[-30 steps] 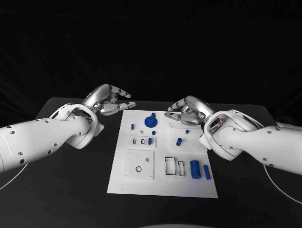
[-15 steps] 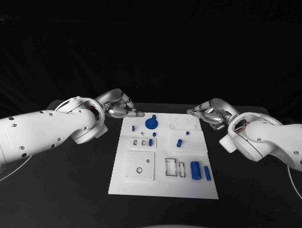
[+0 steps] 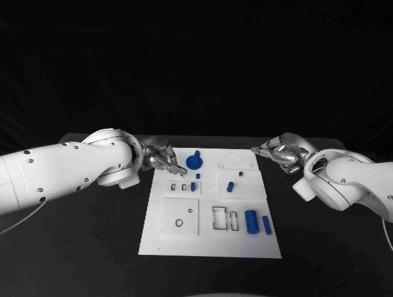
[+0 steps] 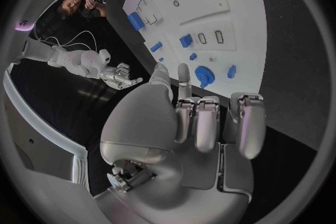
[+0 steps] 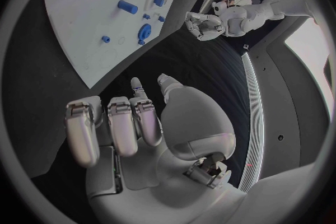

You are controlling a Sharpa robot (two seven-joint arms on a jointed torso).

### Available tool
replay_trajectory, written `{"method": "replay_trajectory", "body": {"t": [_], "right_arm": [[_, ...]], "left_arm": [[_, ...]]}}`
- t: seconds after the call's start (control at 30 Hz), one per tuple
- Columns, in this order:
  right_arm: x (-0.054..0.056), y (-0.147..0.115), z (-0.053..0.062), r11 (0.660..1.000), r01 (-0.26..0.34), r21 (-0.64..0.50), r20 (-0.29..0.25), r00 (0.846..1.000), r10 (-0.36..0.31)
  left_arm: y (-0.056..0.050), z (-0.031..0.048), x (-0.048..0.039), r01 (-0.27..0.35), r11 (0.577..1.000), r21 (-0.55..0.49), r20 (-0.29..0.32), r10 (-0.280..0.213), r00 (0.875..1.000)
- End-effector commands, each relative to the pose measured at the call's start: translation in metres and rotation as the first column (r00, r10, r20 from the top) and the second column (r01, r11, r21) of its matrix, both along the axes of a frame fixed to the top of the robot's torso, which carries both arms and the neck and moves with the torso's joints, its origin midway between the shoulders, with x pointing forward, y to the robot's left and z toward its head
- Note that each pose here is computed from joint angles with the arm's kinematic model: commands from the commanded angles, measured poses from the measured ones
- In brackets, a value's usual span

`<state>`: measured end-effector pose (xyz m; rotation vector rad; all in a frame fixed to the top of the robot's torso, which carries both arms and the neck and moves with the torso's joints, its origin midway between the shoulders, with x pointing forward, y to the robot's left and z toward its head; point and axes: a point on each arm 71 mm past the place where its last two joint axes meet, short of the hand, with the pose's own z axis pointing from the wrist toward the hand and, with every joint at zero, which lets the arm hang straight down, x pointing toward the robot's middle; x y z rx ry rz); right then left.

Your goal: Assemble the parts on the task board

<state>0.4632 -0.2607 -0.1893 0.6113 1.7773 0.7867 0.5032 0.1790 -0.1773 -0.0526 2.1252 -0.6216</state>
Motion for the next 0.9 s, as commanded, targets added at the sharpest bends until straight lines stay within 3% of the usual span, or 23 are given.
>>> {"method": "replay_trajectory", "body": {"t": [0.03, 0.57, 0.9], "right_arm": [[-0.001, -0.002, -0.005, 1.000, -0.009, -0.016, -0.044, 0.999, 0.008], [-0.003, -0.005, -0.012, 0.999, -0.016, -0.043, -0.091, 0.996, 0.012], [-0.004, -0.006, -0.014, 0.999, -0.017, -0.050, -0.106, 0.994, 0.011]], "left_arm": [[-0.002, -0.0079, -0.0031, 0.017, 0.997, 0.078, -0.124, -0.007, 0.992], [-0.031, -0.0215, 0.0076, -0.024, 0.970, 0.244, -0.192, 0.072, 0.979], [-0.047, -0.0293, 0.0094, -0.030, 0.943, 0.332, -0.193, 0.099, 0.976]]}}
